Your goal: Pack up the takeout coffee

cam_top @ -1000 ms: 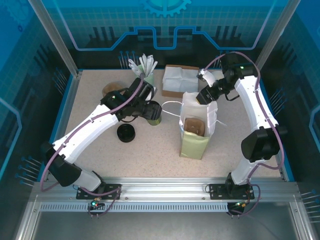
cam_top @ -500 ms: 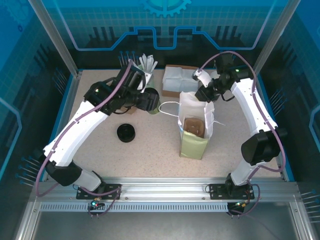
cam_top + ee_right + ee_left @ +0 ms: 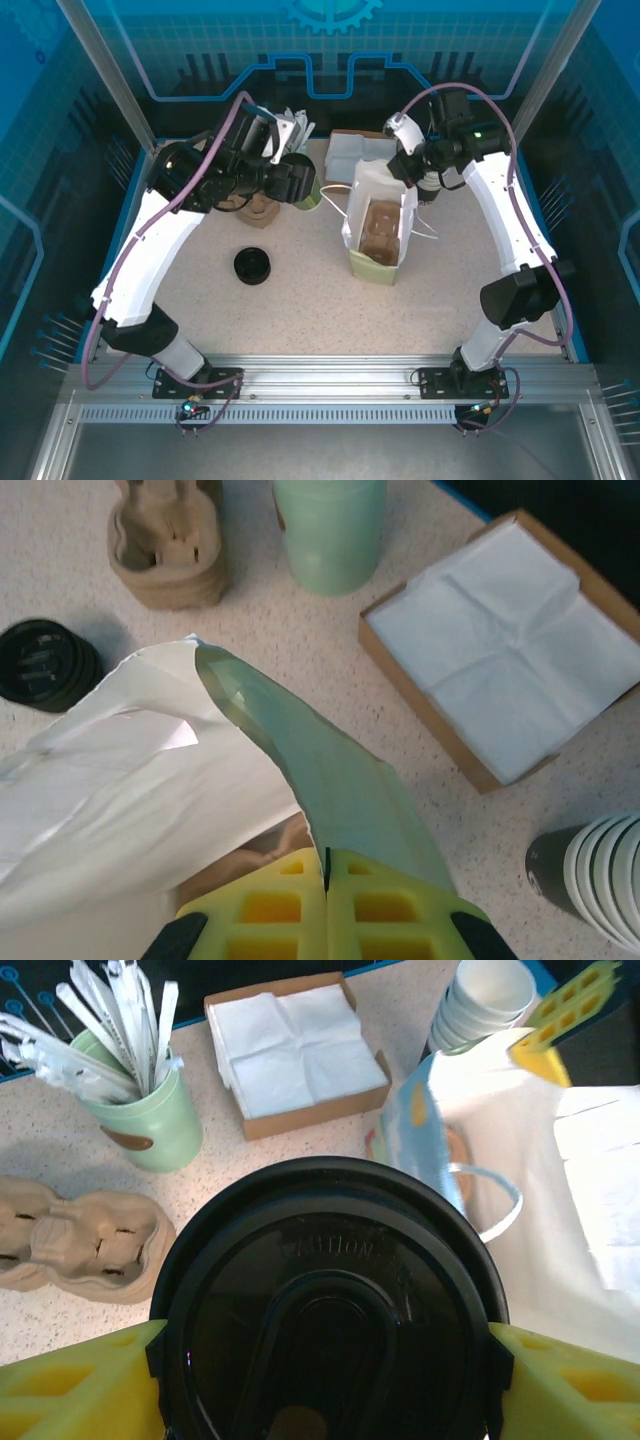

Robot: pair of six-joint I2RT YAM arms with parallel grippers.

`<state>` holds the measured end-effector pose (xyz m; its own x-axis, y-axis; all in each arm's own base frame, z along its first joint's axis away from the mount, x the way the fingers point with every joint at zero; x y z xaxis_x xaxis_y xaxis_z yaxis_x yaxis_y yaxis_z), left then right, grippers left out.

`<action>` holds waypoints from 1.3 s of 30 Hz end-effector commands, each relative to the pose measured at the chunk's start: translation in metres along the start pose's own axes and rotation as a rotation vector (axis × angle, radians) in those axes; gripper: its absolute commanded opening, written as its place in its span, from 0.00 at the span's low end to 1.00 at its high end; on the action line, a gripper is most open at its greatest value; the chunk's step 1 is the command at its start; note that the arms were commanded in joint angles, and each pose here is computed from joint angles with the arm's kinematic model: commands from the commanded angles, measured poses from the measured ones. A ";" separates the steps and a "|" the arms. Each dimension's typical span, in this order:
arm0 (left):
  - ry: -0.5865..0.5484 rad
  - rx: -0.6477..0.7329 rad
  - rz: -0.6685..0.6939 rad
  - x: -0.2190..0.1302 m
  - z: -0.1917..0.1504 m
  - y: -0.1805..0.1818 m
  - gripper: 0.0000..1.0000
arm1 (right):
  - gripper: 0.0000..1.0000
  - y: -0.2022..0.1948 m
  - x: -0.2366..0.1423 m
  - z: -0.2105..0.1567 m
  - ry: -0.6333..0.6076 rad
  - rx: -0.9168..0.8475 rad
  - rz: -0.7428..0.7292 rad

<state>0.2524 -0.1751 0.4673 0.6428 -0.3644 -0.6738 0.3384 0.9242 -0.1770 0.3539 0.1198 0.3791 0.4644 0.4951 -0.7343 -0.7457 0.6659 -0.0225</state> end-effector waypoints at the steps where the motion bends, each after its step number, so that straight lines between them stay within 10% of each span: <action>1: 0.026 -0.026 -0.012 -0.007 0.003 0.000 0.75 | 0.00 0.003 0.001 0.016 -0.007 0.091 -0.011; 28: -0.236 0.014 -0.116 -0.062 0.016 -0.019 0.72 | 0.00 0.028 0.014 0.050 -0.047 0.482 0.124; 39: -0.183 0.015 -0.151 -0.028 0.010 -0.028 0.72 | 0.00 0.046 0.025 0.045 -0.067 0.510 0.222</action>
<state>0.2292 -0.1855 0.4992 0.7021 -0.4794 -0.5265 0.4213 0.8758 -0.2356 0.3629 0.1842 0.3708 0.3502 0.6207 -0.7015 -0.4752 0.7631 0.4379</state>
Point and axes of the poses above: each hand's point on the last joint's axis, 136 mm out from that joint toward the fingers, its own x axis out along the fingers, its own y axis along the line the jaws close on, z = x × y, the point moved 9 cm from there along -x, back along the fingers, and after that the axes turned 4 degrees about -x, right-handed, at the moved point
